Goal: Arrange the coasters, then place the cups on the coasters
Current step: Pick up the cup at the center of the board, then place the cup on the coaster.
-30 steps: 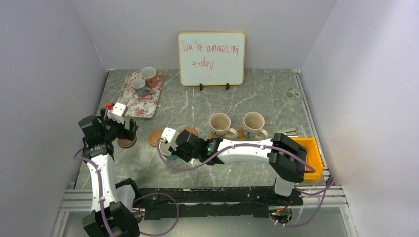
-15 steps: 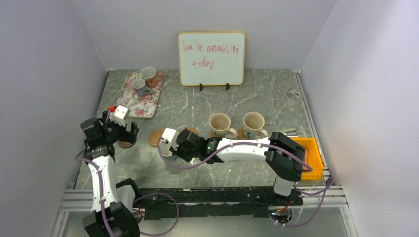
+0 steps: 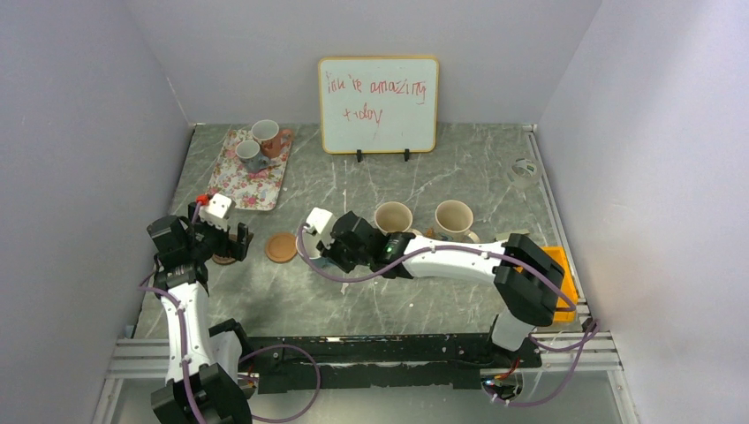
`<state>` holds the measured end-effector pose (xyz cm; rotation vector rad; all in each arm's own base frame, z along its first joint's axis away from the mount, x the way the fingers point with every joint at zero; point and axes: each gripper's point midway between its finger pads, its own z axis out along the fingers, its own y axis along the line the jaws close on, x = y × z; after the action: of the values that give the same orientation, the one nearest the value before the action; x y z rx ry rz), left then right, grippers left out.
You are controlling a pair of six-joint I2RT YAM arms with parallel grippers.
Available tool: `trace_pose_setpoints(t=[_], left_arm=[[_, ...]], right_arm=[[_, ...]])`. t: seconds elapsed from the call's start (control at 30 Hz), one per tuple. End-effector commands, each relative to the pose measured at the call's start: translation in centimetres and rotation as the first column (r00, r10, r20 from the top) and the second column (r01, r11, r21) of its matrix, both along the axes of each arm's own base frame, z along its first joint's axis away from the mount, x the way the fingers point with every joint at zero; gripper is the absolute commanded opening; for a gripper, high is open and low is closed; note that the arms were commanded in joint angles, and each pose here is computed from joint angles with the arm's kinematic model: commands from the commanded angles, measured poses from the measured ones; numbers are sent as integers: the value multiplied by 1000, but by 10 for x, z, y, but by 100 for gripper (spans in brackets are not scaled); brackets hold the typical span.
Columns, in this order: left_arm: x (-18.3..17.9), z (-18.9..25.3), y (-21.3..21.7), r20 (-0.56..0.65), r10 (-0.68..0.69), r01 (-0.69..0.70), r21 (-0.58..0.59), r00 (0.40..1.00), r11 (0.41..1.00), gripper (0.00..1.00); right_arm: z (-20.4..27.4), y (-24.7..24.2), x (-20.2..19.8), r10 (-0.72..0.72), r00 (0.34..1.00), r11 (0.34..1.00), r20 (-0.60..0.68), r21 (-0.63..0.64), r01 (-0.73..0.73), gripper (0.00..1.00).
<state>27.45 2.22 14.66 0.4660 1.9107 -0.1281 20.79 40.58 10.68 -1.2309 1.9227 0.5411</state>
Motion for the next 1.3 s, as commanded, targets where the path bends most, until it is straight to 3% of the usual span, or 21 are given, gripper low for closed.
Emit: trace_pose_setpoints(t=[0.0, 0.6, 1.27], left_arm=[[2, 6, -3, 37, -31, 31, 4, 999, 1000, 97], [1, 6, -3, 41, -31, 30, 12, 999, 999, 97], [1, 3, -3, 33, -32, 32, 10, 999, 999, 97]], right_arm=[[60, 15, 11, -24, 995, 986, 94, 169, 7, 0], [66, -15, 59, -201, 961, 968, 189, 186, 166, 0], [35, -18, 67, -195, 966, 979, 171, 100, 179, 0]])
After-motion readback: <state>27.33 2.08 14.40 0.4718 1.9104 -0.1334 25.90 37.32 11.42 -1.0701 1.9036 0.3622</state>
